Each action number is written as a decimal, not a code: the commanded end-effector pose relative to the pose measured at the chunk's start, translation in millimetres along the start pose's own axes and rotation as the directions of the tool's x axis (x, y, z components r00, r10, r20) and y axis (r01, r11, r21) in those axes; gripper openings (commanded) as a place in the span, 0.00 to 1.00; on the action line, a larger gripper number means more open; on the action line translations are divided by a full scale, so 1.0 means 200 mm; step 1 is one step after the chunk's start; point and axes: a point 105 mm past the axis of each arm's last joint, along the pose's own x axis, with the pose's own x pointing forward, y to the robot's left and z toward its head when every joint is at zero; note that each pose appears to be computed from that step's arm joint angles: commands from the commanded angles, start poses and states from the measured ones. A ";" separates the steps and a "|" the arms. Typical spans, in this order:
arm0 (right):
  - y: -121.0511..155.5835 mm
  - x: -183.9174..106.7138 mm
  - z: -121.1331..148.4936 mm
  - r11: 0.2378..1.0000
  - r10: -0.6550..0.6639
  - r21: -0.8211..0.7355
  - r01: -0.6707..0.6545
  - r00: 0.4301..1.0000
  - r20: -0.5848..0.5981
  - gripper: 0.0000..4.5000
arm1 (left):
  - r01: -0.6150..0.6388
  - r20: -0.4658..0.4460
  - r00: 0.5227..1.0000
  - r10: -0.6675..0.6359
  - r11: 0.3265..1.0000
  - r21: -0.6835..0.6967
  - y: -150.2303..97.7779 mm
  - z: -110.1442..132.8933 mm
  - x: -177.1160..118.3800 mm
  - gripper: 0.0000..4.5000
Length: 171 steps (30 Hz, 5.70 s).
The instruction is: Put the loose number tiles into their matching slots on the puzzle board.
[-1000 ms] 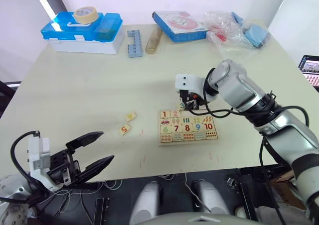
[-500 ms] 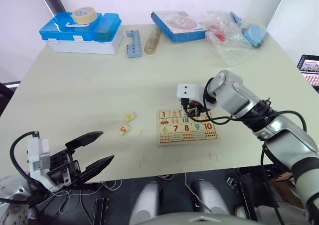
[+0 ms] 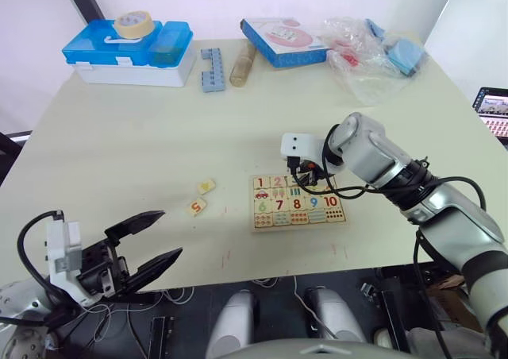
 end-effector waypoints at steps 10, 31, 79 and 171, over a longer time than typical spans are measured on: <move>0.00 -0.05 0.05 1.000 0.011 -0.025 -0.010 0.999 0.048 0.19 | 0.019 0.013 1.000 -0.020 0.999 0.032 -0.02 0.03 0.02 1.00; -0.10 -0.12 0.06 0.995 -0.045 0.101 0.015 0.956 0.292 0.02 | 0.006 0.022 1.000 -0.007 1.000 0.031 -0.02 0.02 0.03 1.00; 0.11 -0.25 -0.10 0.998 -0.053 0.049 0.027 0.702 0.710 0.02 | -0.124 0.037 0.992 0.123 0.992 0.012 0.01 -0.02 0.00 1.00; 0.47 -0.64 -0.51 0.968 -0.251 0.205 0.144 0.537 0.805 0.99 | 0.076 -0.503 0.864 -0.014 0.992 0.104 0.62 -0.06 0.48 1.00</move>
